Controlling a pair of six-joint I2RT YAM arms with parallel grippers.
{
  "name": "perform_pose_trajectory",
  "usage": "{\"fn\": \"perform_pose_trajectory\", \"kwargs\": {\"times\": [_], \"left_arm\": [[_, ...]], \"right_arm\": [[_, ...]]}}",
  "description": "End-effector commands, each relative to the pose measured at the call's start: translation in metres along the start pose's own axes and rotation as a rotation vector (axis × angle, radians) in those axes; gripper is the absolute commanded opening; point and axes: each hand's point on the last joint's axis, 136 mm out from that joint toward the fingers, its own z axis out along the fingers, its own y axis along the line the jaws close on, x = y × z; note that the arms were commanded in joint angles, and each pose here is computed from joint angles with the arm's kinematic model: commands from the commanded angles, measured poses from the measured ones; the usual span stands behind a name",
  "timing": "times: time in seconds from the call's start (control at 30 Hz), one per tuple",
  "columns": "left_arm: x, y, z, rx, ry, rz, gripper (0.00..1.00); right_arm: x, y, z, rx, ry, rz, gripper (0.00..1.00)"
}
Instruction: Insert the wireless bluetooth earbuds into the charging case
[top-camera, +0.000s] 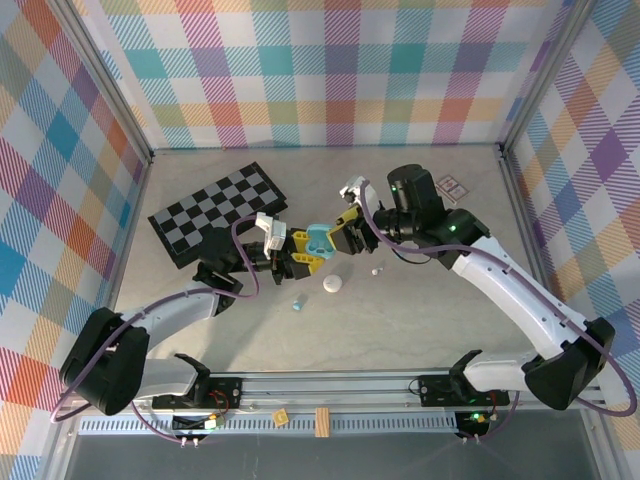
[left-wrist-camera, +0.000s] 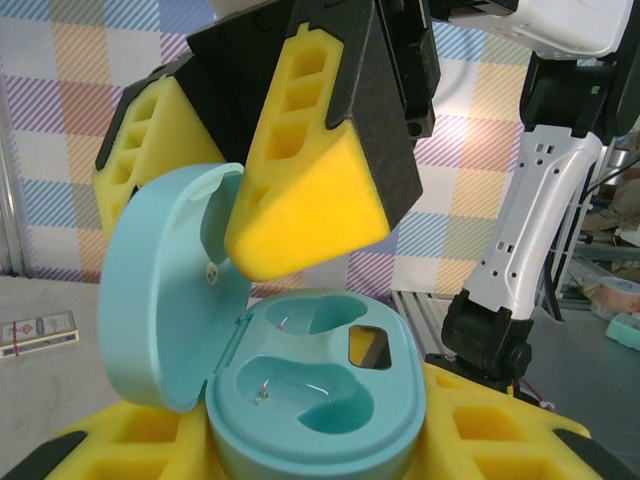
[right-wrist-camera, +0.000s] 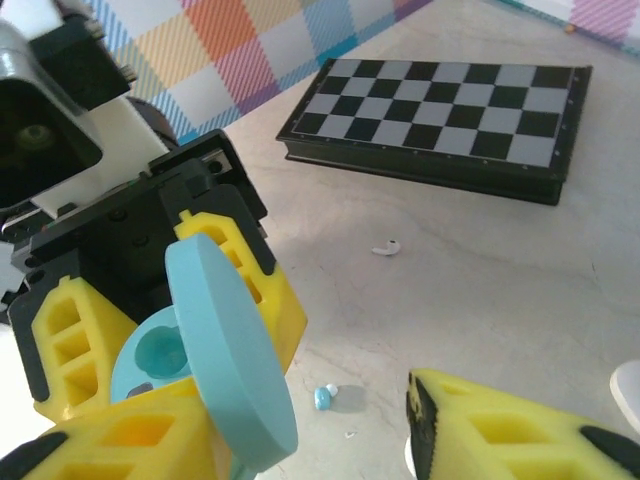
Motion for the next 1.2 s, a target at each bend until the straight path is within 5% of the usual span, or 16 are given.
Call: {"fn": "perform_pose_trajectory", "kwargs": {"times": [0.0, 0.23, 0.43, 0.83, 1.17], "left_arm": [[-0.009, -0.017, 0.001, 0.065, 0.003, 0.051, 0.37], [-0.005, -0.02, 0.002, 0.065, 0.034, 0.053, 0.38], [-0.004, -0.017, 0.002, 0.037, 0.044, 0.063, 0.42], [-0.013, -0.005, 0.004, -0.036, -0.008, 0.038, 0.76], [-0.02, -0.001, 0.007, -0.046, -0.044, 0.009, 0.75]], "right_arm": [[-0.012, 0.011, -0.001, -0.069, -0.033, -0.079, 0.4], [-0.011, 0.017, 0.003, -0.118, -0.034, -0.107, 0.13], [-0.012, 0.016, -0.002, -0.093, -0.066, -0.137, 0.0], [-0.024, 0.006, -0.012, 0.007, -0.183, -0.186, 0.0], [-0.019, 0.013, -0.015, -0.013, -0.207, -0.245, 0.0]]}}
